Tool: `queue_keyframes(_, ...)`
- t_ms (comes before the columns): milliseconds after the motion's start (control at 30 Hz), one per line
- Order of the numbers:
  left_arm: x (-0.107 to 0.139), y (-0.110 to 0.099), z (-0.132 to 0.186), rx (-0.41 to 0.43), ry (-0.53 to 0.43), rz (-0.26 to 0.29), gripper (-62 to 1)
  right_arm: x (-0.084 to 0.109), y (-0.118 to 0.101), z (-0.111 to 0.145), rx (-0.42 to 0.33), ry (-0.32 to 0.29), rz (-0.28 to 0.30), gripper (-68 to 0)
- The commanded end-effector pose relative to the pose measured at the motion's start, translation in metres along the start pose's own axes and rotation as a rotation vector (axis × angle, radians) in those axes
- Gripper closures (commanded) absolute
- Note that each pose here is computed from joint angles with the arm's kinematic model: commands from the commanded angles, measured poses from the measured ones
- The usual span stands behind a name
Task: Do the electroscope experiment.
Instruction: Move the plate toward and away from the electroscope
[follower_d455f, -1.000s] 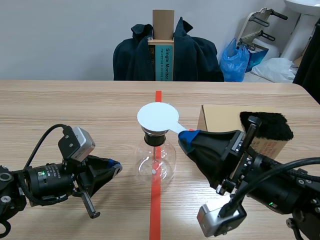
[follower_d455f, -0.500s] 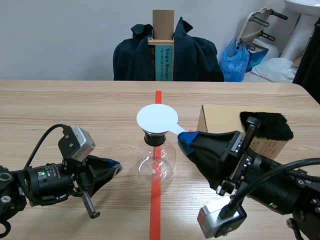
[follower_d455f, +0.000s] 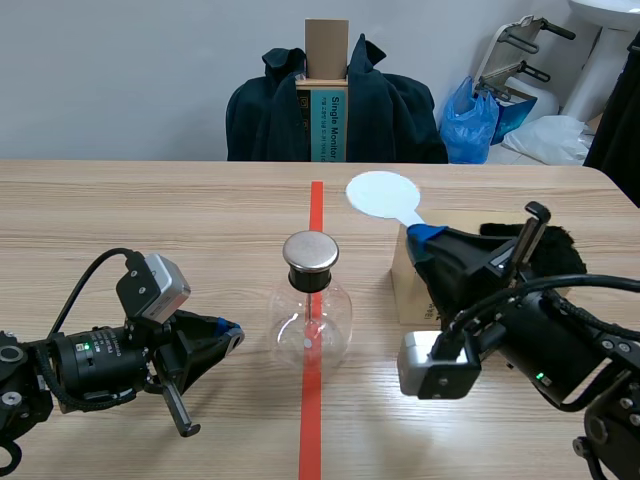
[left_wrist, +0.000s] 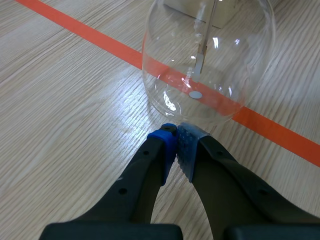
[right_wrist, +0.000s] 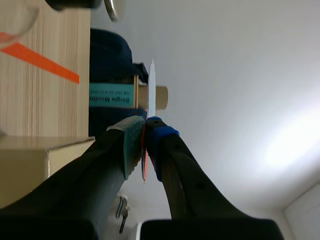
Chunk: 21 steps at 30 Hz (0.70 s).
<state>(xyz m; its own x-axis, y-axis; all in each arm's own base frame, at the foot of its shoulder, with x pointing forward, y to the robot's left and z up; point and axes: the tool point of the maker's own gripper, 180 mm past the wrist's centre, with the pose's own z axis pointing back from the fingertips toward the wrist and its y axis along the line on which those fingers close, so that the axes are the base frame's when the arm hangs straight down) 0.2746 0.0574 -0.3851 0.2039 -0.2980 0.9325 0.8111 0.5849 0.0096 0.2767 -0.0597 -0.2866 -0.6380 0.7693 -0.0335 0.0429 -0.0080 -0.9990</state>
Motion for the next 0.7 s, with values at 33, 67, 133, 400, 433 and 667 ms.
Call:
queue_keyframes(33, 0.013, 0.001, -0.003, 0.006, -0.047, 0.0, -1.7, -0.017, -0.013, -0.004, -0.036, 0.057, 0.025, -0.7)
queue_keyframes(67, 0.013, 0.001, -0.003, 0.006, -0.047, 0.0, -1.7, -0.021, -0.013, -0.004, -0.036, 0.08, 0.025, -0.7)
queue_keyframes(133, 0.013, 0.001, -0.003, 0.006, -0.047, 0.0, -1.7, -0.027, -0.013, -0.003, -0.037, 0.111, 0.024, -0.7)
queue_keyframes(400, 0.013, 0.001, -0.003, 0.006, -0.047, 0.0, -1.7, -0.025, -0.012, -0.003, -0.032, 0.105, 0.032, -0.7)
queue_keyframes(433, 0.013, 0.001, -0.003, 0.006, -0.047, 0.0, -1.7, -0.023, -0.012, -0.004, -0.032, 0.093, 0.032, -0.7)
queue_keyframes(667, 0.013, 0.001, -0.003, 0.006, -0.047, 0.0, -1.7, -0.002, -0.011, -0.004, -0.029, -0.024, 0.034, -0.7)
